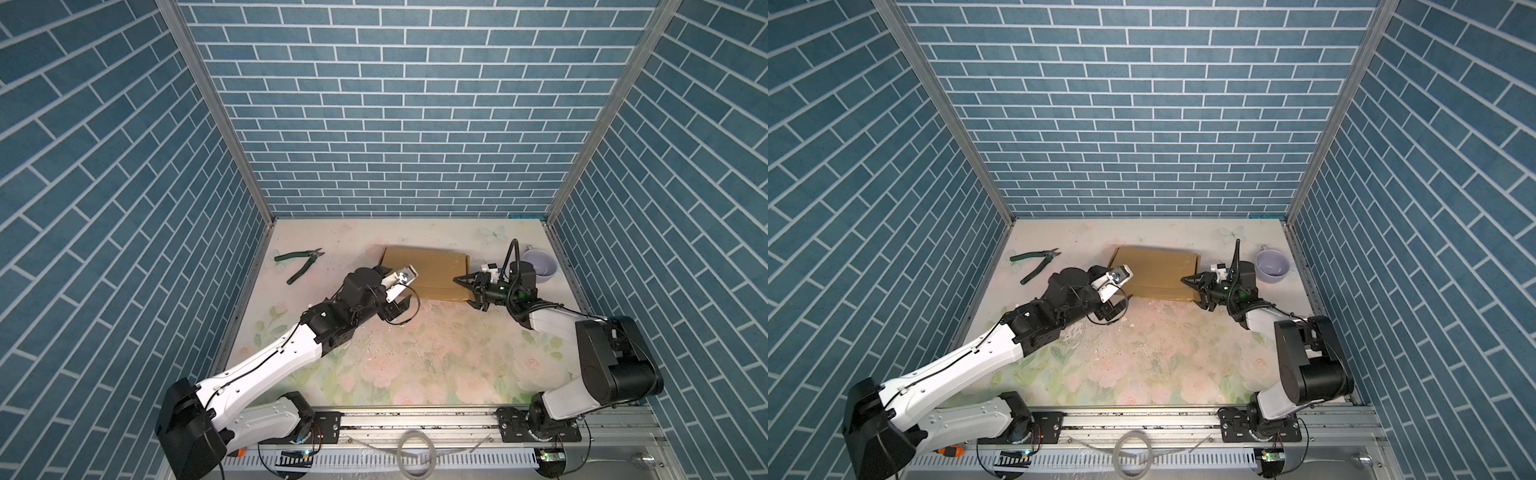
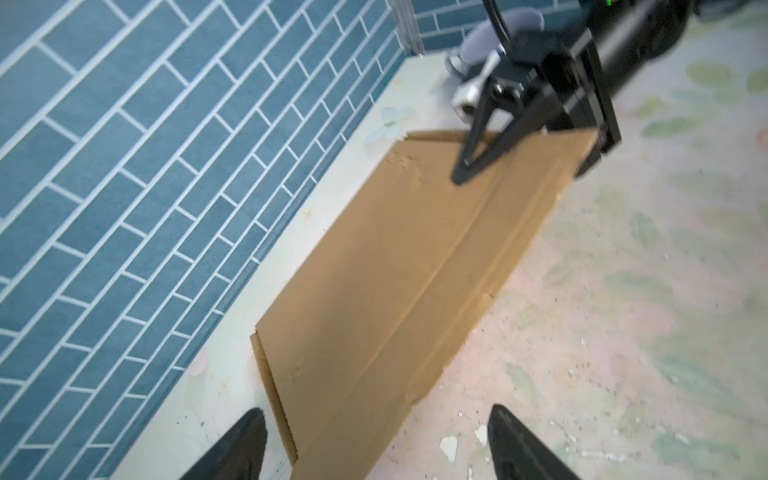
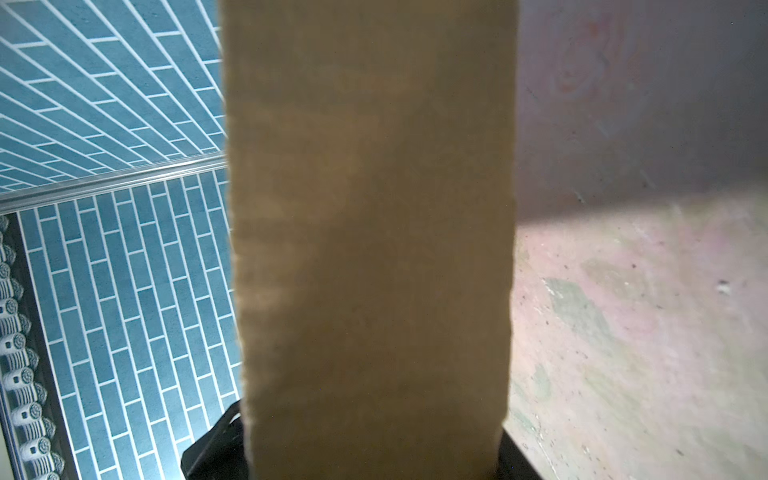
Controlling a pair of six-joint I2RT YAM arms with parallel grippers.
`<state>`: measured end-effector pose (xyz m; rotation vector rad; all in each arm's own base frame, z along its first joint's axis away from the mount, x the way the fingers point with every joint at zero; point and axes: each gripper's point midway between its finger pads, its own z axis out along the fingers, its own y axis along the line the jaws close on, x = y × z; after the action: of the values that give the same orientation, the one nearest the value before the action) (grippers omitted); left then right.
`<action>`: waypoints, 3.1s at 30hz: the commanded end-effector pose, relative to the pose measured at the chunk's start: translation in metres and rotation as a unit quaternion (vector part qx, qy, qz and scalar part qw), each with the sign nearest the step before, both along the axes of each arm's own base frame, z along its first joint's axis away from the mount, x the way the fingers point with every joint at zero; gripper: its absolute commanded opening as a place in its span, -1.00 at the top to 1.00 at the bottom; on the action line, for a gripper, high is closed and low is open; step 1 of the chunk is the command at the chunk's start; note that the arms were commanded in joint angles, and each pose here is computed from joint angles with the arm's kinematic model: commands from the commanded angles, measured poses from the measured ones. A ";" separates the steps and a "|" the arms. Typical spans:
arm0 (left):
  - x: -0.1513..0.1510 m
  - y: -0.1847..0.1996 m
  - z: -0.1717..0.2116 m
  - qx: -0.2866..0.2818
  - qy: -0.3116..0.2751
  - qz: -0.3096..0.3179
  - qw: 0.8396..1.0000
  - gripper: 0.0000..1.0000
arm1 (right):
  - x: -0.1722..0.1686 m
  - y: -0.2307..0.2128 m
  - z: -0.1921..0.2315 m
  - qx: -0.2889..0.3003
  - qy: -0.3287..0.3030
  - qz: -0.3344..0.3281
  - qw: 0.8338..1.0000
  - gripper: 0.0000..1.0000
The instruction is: Fold the paper box
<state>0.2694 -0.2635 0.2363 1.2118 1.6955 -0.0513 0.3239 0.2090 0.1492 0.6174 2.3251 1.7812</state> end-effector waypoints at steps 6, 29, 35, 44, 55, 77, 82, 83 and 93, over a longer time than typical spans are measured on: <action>-0.026 -0.005 -0.023 0.230 -0.096 -0.077 0.965 -0.80 | -0.015 -0.001 0.025 0.012 0.024 0.002 1.000 0.03; 0.012 -0.031 -0.052 0.322 -0.241 -0.065 0.913 -0.67 | -0.047 0.022 0.044 0.057 0.062 0.039 0.996 0.07; 0.016 -0.032 -0.051 0.336 -0.267 -0.062 0.901 -0.35 | -0.053 0.025 0.047 0.057 0.064 0.050 0.995 0.07; 0.019 -0.030 -0.050 0.342 -0.284 -0.053 0.894 -0.01 | -0.050 0.027 0.051 0.058 0.066 0.044 0.995 -0.19; 0.017 -0.025 -0.055 0.335 -0.249 -0.053 0.907 0.27 | -0.047 0.025 0.049 0.055 0.063 0.035 0.996 -0.51; 0.000 -0.003 -0.056 0.302 -0.041 -0.087 0.948 0.39 | -0.036 -0.009 0.051 0.008 0.038 0.007 0.999 -0.59; -0.009 0.005 -0.053 0.286 0.042 -0.101 0.952 0.39 | -0.035 -0.016 0.048 -0.004 0.037 0.004 0.999 -0.59; -0.012 0.006 -0.052 0.282 0.053 -0.105 0.952 0.37 | -0.035 -0.018 0.046 -0.007 0.037 0.004 0.999 -0.60; -0.050 0.003 -0.039 0.226 0.206 -0.176 0.936 0.34 | -0.037 -0.039 0.025 -0.037 0.053 -0.013 0.998 -0.59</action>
<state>0.2498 -0.2640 0.2124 1.8526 1.7842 0.0336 0.2875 0.1751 0.1693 0.8005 2.4241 1.7173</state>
